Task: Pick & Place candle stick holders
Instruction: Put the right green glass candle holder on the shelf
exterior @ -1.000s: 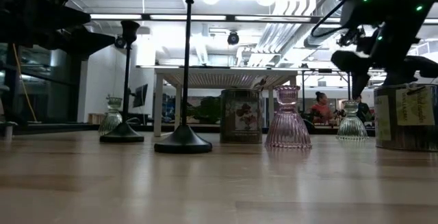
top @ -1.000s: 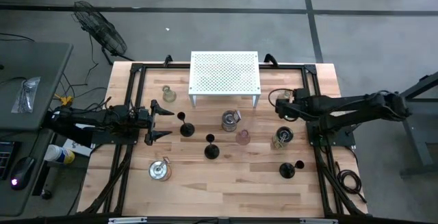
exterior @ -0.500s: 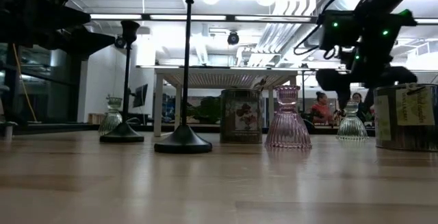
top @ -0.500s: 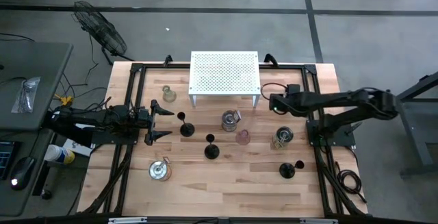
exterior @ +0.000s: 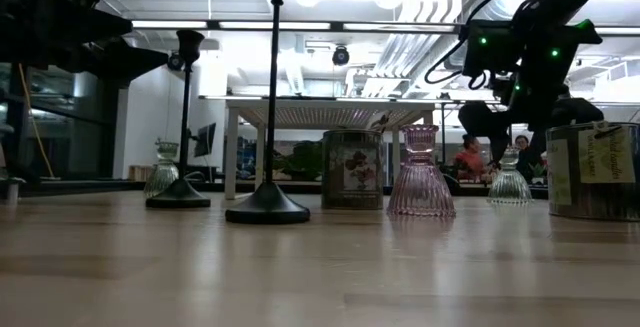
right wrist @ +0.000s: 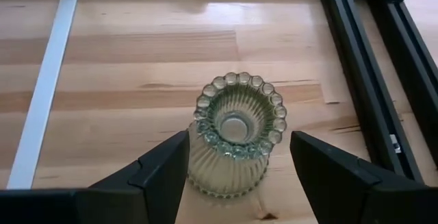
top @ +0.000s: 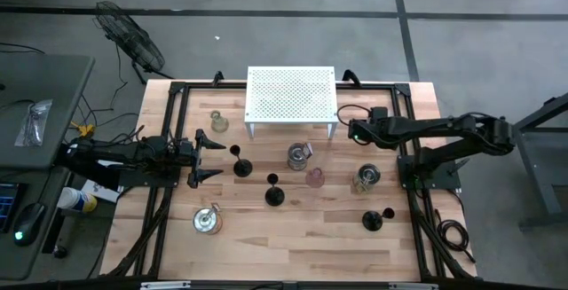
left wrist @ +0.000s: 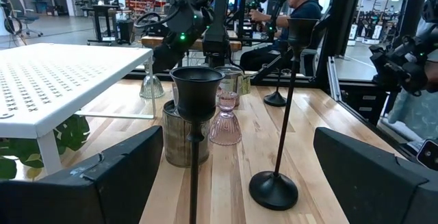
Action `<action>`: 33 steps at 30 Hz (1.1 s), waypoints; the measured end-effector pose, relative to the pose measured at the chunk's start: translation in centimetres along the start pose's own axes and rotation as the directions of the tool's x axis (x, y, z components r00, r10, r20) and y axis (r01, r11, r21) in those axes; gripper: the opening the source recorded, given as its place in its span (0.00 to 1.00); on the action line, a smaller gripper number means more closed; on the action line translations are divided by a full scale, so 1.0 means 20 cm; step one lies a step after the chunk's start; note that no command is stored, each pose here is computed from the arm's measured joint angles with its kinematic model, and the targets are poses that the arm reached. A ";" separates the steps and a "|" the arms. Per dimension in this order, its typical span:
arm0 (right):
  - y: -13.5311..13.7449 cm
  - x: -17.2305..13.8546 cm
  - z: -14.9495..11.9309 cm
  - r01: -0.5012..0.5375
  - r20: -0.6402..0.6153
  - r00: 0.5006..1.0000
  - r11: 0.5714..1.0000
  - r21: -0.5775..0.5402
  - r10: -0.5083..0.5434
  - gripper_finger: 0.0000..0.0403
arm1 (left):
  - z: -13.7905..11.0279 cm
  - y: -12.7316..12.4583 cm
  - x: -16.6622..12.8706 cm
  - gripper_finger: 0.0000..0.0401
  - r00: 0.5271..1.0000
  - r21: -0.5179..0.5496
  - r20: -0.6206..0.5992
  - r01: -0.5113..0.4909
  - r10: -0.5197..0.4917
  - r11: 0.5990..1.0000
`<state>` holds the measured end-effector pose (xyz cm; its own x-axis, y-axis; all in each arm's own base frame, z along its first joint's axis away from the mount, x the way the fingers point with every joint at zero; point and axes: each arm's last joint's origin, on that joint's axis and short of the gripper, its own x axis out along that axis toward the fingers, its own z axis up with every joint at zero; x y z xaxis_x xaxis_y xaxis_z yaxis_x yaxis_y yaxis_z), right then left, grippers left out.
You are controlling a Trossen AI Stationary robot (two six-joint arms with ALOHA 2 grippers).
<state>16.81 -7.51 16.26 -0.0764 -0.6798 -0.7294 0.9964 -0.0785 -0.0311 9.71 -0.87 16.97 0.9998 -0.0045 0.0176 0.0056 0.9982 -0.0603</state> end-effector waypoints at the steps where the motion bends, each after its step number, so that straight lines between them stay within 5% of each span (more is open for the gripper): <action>1: 0.00 0.00 0.00 0.001 -0.002 1.000 1.000 0.003 -0.001 0.61 | 0.00 0.00 0.00 0.93 1.000 0.000 0.000 0.000 0.000 1.000; 15: 0.01 0.03 0.04 -0.010 -0.013 1.000 1.000 0.001 0.010 0.41 | 0.00 0.00 0.00 0.93 1.000 0.000 0.000 0.000 0.000 1.000; 33: 0.01 0.03 0.04 -0.014 -0.010 1.000 1.000 -0.014 0.014 0.34 | 0.00 0.00 0.00 0.93 1.000 0.000 0.000 -0.001 0.001 1.000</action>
<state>16.89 -8.56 16.35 -0.0625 -0.6737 -0.7364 0.9978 -0.0593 -0.0304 9.71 -0.86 16.96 0.9998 -0.0039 0.0172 0.0049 0.9982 -0.0602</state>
